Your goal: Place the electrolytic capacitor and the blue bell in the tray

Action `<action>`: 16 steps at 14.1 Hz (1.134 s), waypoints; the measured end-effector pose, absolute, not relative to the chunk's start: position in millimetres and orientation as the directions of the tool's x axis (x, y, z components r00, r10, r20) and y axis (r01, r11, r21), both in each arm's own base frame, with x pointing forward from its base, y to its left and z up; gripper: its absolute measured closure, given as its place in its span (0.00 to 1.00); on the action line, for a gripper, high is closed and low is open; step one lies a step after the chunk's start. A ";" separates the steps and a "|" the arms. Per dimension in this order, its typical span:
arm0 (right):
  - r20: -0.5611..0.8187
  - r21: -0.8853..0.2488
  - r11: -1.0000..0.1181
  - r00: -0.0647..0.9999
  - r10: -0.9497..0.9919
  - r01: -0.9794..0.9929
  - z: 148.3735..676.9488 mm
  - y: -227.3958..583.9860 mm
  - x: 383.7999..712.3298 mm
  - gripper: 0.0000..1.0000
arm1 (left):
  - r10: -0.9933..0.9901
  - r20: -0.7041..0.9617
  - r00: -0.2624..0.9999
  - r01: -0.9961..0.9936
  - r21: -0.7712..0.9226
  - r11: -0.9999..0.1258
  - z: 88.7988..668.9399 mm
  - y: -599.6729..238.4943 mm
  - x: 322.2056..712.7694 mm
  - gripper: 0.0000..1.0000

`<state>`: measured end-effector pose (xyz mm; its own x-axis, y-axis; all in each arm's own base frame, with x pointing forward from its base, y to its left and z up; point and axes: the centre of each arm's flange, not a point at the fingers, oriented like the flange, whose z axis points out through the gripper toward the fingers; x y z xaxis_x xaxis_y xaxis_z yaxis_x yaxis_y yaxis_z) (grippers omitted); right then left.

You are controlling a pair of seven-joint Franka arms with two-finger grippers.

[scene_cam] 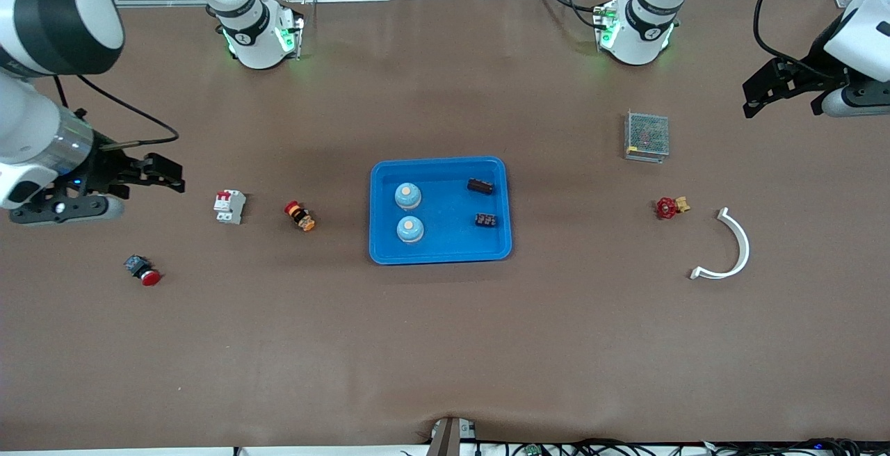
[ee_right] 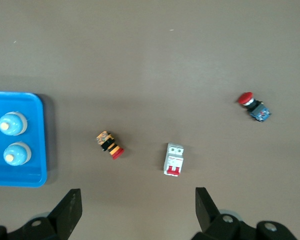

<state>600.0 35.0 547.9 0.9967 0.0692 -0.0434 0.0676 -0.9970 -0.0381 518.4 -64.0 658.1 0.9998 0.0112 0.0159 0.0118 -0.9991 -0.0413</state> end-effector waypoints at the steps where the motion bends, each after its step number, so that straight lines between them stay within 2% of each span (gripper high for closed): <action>1: -0.038 -0.038 -0.998 0.998 0.052 0.050 549.4 24.5 601.0 0.00 | 0.012 0.014 1.000 0.012 -0.042 -0.999 657.2 -63.8 518.4 0.00; 9: 0.094 -0.035 -0.997 0.993 -0.067 -0.064 605.0 -48.2 606.3 0.00 | 0.012 0.006 1.000 0.012 -0.043 -0.999 654.9 -62.7 517.5 0.00; 16: 0.124 -0.036 -0.998 0.991 -0.047 -0.043 587.8 -34.7 605.9 0.00 | 0.011 -0.020 1.000 0.010 -0.047 -0.999 653.2 -61.4 513.0 0.00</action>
